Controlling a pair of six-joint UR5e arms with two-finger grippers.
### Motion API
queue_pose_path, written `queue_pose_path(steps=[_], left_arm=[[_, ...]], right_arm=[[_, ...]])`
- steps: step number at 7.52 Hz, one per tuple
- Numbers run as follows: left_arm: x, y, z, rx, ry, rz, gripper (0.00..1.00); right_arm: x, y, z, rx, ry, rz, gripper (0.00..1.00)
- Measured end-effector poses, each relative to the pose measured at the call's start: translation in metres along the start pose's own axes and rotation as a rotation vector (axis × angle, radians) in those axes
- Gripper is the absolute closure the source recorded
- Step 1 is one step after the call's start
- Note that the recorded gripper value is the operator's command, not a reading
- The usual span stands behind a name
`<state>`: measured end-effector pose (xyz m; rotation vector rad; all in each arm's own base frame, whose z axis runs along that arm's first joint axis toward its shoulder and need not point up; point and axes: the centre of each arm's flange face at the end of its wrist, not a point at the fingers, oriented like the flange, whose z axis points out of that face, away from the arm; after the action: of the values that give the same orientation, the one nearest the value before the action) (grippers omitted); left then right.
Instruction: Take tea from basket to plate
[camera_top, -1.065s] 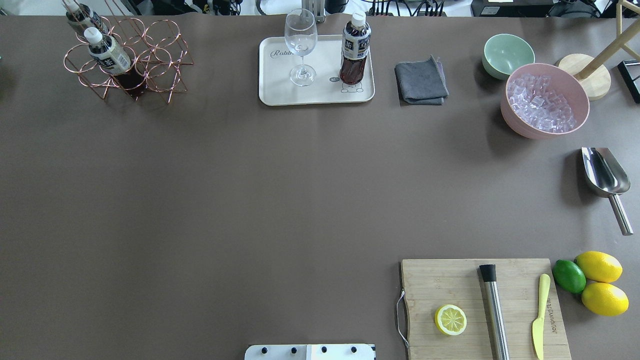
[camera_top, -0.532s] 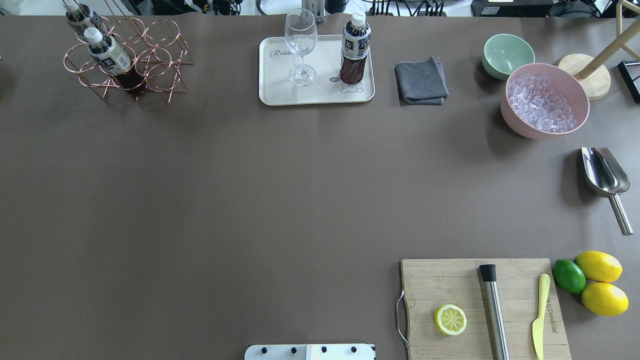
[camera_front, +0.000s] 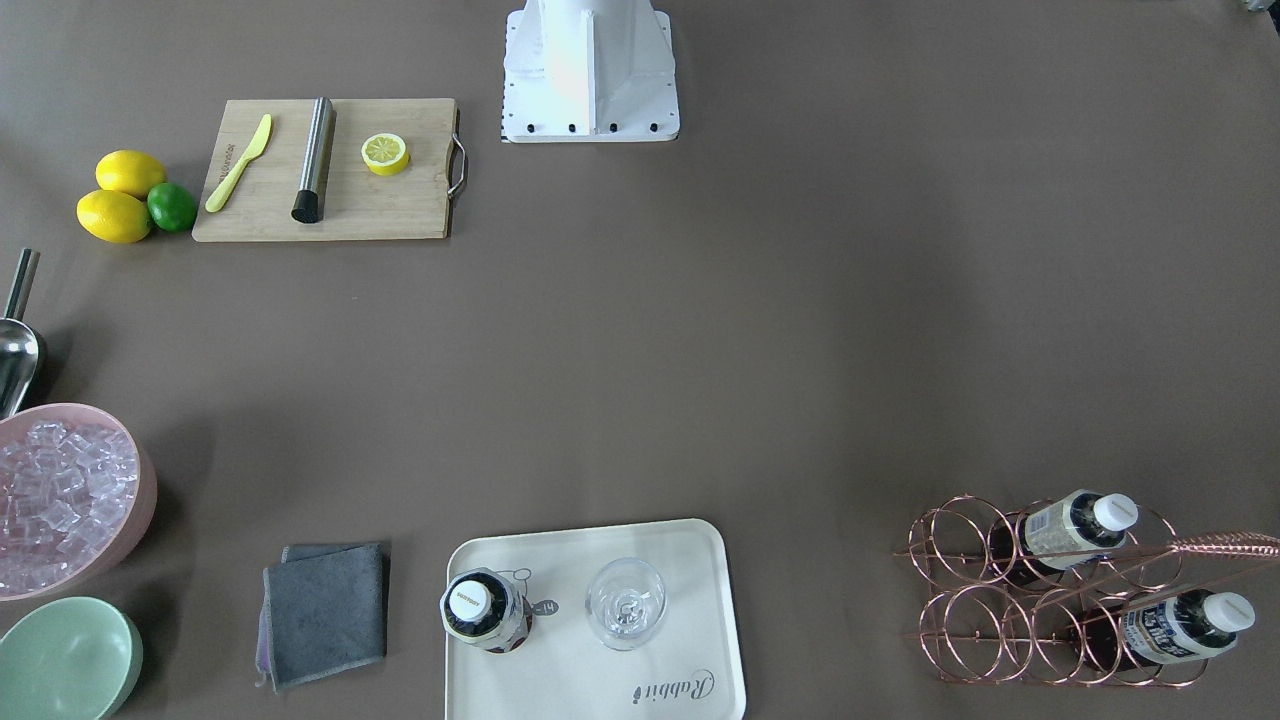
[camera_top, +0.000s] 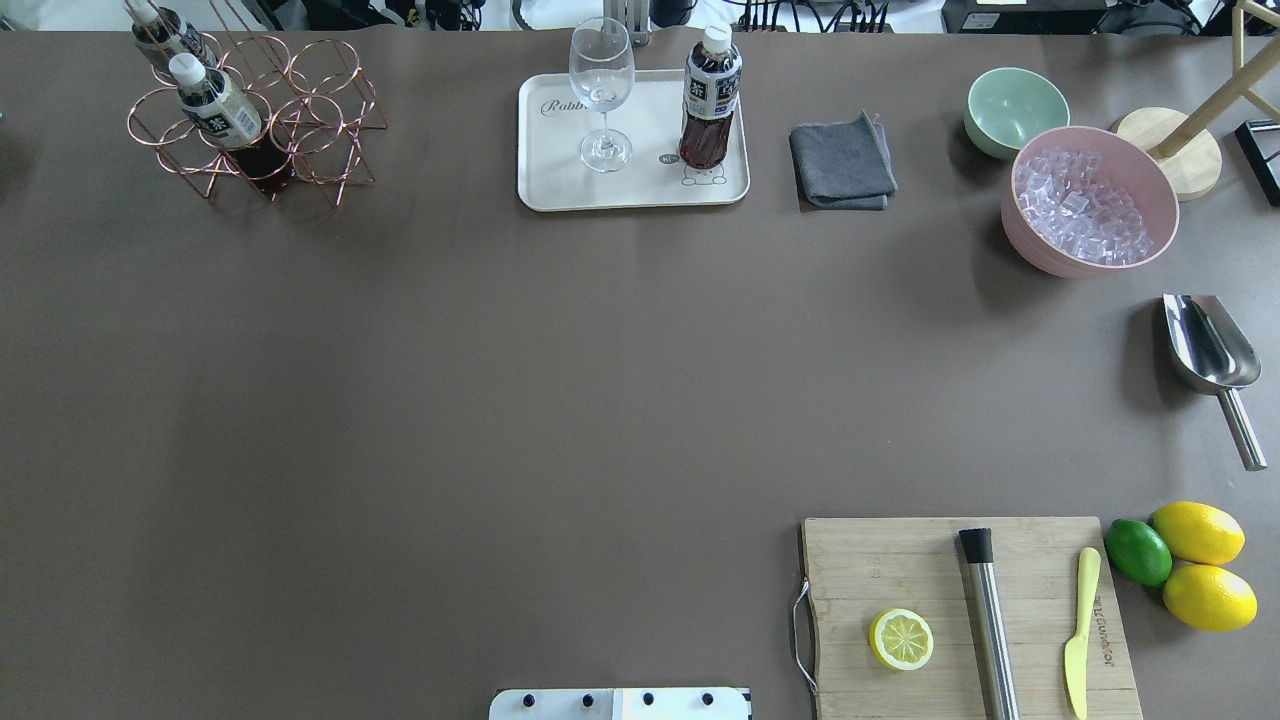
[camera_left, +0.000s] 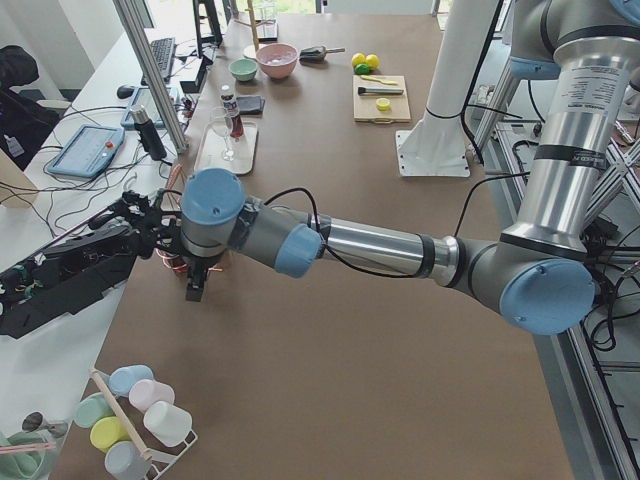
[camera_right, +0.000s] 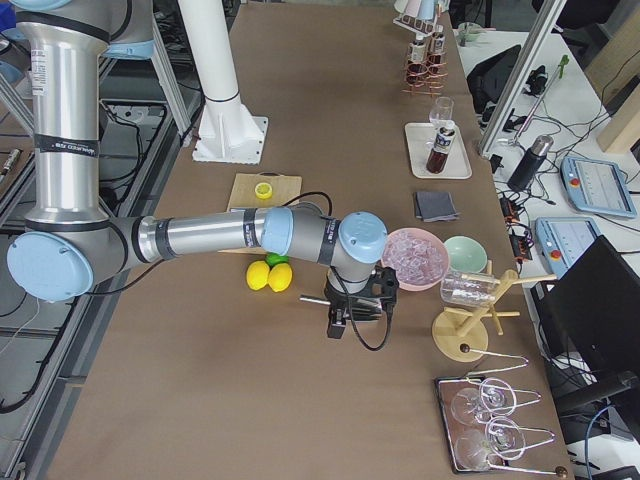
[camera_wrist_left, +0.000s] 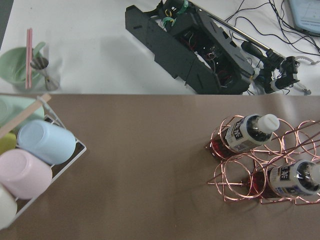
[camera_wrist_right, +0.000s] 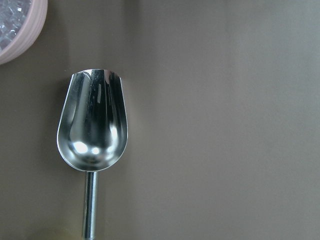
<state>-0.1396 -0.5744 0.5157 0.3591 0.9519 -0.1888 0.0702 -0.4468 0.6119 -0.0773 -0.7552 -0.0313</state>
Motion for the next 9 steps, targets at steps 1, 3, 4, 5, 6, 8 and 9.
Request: queue_pose_path(steps=[1,3,4,5,6,8,9], left_arm=[[-0.022,0.03,0.01,-0.04,0.001,-0.052,0.02],[-0.046,0.076,0.042,-0.124,-0.012,-0.097,0.02],[-0.049,0.085,0.055,-0.155,-0.034,-0.077,0.02],[-0.055,0.091,0.064,-0.181,-0.076,-0.037,0.02],[-0.061,0.093,0.068,-0.225,-0.108,-0.003,0.02],[-0.06,0.09,0.069,-0.325,-0.131,0.027,0.02],[-0.058,0.089,0.068,-0.344,-0.132,0.032,0.02]], right_arm=[[0.0,0.001,0.001,0.007,-0.001,-0.008,0.0],[0.001,0.002,0.003,0.009,-0.002,-0.011,0.0],[0.001,0.002,0.003,0.009,-0.002,-0.011,0.0],[0.002,0.002,0.004,0.007,-0.002,-0.009,0.0],[0.004,0.002,0.006,0.003,-0.002,-0.006,0.0],[0.006,0.002,0.008,0.0,-0.001,-0.004,0.0],[0.006,0.002,0.009,-0.001,-0.002,-0.003,0.0]])
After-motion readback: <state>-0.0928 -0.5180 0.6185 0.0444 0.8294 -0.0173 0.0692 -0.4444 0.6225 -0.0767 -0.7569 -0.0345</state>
